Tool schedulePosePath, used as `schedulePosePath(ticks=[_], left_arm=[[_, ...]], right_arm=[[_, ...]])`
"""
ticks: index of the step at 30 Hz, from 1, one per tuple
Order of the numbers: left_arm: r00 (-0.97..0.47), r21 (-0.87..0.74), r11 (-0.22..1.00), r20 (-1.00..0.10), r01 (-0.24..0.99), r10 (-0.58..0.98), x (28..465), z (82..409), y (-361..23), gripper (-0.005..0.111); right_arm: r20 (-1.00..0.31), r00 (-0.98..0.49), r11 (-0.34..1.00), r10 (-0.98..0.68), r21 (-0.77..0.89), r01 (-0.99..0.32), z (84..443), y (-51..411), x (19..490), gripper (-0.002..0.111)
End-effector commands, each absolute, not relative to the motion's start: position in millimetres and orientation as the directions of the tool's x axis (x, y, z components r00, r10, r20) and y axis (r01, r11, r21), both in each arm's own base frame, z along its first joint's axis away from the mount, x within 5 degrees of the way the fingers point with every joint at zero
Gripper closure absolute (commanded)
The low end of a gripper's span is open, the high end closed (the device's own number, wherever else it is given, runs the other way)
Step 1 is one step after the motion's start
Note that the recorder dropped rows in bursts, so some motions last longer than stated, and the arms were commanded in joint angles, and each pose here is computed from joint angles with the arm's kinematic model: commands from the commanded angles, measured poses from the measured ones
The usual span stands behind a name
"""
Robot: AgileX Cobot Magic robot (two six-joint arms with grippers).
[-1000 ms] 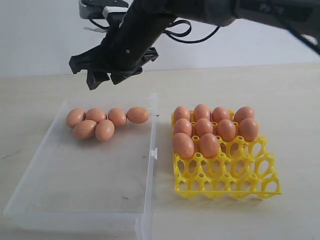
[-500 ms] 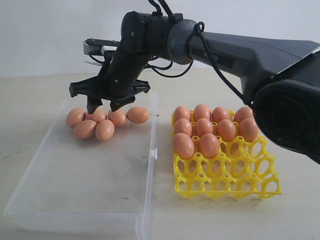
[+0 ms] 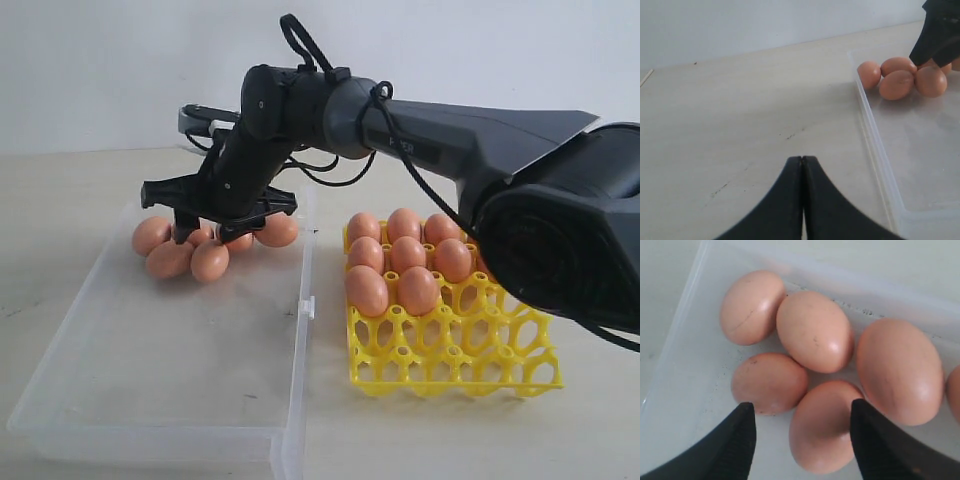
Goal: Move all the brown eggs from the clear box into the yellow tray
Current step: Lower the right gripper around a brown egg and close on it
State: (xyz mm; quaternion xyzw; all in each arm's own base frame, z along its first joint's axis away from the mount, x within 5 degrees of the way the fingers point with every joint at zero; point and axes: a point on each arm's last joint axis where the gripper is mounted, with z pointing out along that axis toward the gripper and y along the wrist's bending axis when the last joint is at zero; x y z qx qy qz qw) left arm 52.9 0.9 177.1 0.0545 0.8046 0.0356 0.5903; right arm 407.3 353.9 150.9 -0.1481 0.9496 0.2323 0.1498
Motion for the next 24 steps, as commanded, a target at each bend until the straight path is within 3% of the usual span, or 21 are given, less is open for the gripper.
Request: schedulePosePath(ticks=[1, 21, 24], left_arm=[[-0.282, 0.116, 0.992, -0.951, 0.048, 0.125, 53, 179, 1, 0.107], [-0.282, 0.116, 0.992, -0.951, 0.048, 0.125, 53, 179, 1, 0.107], [-0.282, 0.116, 0.992, -0.951, 0.048, 0.125, 53, 179, 1, 0.107]], right_arm=[[-0.353, -0.915, 0.851, -0.195, 0.404, -0.336, 145, 356, 409, 0.053], [-0.322, -0.922, 0.883, -0.215, 0.339, -0.324, 115, 352, 412, 0.053], [-0.336, -0.914, 0.887, -0.227, 0.316, -0.337, 115, 351, 413, 0.062]])
